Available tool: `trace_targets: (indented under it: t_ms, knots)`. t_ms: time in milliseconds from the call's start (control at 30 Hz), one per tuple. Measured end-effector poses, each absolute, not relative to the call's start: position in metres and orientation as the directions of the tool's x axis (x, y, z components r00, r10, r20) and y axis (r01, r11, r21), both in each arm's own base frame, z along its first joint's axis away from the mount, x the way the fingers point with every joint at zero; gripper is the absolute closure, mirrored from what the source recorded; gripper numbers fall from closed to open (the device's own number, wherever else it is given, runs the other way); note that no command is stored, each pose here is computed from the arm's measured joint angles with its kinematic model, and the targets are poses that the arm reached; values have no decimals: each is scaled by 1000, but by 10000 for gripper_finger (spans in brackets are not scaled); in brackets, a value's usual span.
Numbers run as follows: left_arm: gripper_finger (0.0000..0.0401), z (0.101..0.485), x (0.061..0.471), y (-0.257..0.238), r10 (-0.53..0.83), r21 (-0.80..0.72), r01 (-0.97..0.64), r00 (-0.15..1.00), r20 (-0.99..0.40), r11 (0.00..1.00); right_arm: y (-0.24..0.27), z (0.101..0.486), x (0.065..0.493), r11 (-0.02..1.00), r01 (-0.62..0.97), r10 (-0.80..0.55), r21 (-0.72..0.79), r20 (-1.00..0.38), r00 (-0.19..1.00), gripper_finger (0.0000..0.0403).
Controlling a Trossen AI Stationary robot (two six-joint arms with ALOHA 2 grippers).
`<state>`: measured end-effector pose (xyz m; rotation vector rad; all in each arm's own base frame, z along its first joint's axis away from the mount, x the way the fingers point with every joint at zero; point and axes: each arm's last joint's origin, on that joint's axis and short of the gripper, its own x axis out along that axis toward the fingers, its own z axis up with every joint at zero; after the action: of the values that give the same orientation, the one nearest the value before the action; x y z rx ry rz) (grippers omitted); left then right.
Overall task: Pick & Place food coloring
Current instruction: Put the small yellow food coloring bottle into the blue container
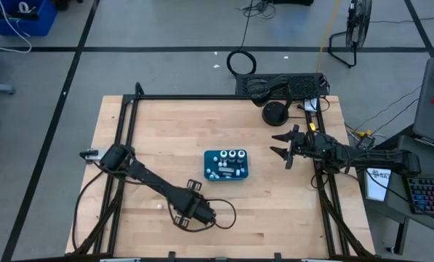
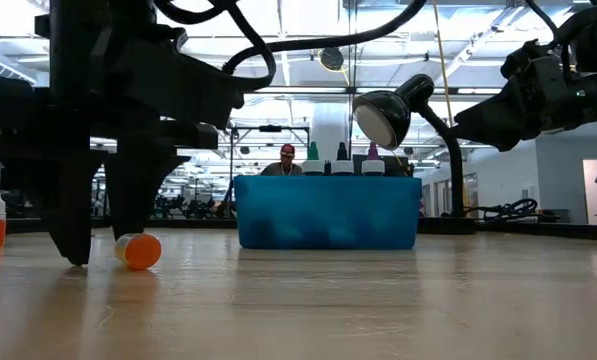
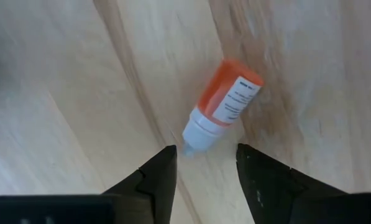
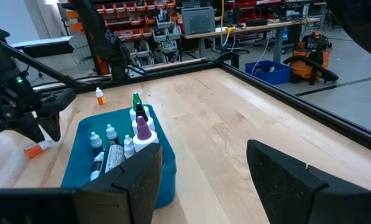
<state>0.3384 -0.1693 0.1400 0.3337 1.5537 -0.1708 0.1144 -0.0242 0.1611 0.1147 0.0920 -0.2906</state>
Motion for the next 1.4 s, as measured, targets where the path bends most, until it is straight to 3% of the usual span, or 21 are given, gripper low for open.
trace_targets:
  t_ms: [300, 500, 767, 833, 1067, 1200, 1400]
  knots:
    - [245, 139, 346, -170, 71, 99, 374, 88, -994, 922, -24, 161, 114, 952, 291, -280, 99, -107, 954, 179]
    - [250, 139, 349, -167, 39, 64, 370, 75, -996, 927, -24, 161, 114, 952, 291, -281, 99, -107, 954, 179]
    - [323, 138, 350, -166, 22, 49, 373, 75, -997, 927, -24, 161, 114, 952, 291, -280, 99, -107, 954, 179]
    - [342, 140, 355, -163, 44, 80, 349, 110, -993, 934, -24, 161, 114, 952, 291, -281, 99, -107, 954, 179]
    - [342, 157, 365, -151, 251, 325, 348, 243, -937, 879, -24, 161, 114, 952, 291, -280, 99, -107, 954, 179]
    - [342, 172, 369, -133, 306, 387, 302, 281, -910, 871, -24, 161, 114, 952, 291, -281, 96, -107, 954, 179]
    - [342, 196, 373, -128, 284, 397, 238, 397, -873, 887, -24, 161, 114, 954, 289, -280, 79, -108, 954, 179]
